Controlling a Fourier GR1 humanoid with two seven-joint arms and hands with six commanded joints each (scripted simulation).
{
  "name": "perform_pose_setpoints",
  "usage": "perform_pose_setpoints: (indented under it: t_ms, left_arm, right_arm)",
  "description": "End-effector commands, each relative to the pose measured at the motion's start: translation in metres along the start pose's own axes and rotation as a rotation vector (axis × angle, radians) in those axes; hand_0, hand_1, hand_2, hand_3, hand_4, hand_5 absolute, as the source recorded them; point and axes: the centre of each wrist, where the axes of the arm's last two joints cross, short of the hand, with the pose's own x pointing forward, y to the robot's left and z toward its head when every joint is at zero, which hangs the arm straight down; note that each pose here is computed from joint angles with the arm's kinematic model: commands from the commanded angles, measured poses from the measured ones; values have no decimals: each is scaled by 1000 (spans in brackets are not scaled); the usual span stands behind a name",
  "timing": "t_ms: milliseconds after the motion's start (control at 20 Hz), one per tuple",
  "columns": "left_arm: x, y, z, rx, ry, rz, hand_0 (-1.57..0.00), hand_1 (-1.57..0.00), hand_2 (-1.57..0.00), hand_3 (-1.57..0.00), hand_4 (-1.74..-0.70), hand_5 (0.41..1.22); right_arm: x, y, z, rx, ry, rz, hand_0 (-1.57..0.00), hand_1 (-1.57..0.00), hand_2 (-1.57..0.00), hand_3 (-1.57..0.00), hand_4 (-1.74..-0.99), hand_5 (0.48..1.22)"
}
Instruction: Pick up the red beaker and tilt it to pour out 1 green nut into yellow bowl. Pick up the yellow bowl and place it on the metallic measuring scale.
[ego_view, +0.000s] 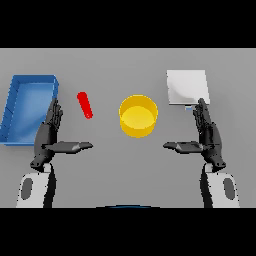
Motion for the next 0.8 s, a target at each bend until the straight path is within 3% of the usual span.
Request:
perform_pose_setpoints:
  t_ms: [0, 250, 300, 350, 500, 750]
  left_arm:
    - [0, 1, 0, 1, 0, 0, 1, 1, 1, 1, -1151, 599]
    - [0, 8, 3, 7, -5, -6, 1, 1, 1, 1, -1151, 599]
    - [3, 10, 10, -23, -16, -68, 1, 1, 1, 1, -1151, 599]
    - [4, 11, 21, -45, -38, -99, 1, 1, 1, 1, -1156, 599]
    - [16, 11, 25, -60, -14, -149, 1, 1, 1, 1, -1163, 599]
    - [15, 8, 23, -87, 23, -201, 1, 1, 1, 1, -1159, 602]
  right_arm:
    - [0, 0, 0, -1, 0, 0, 1, 1, 1, 1, -1167, 599]
    - [-1, 0, -5, 0, 8, 2, 1, 1, 1, 1, -1167, 599]
    - [3, -2, 4, 0, -74, 160, 1, 1, 1, 1, -1167, 599]
    - [2, -3, 12, 0, -113, 249, 1, 1, 1, 1, -1163, 595]
    - [9, 1, 18, 3, -118, 349, 1, 1, 1, 1, -1159, 590]
    - [7, 6, 22, 16, -114, 314, 1, 1, 1, 1, -1199, 603]
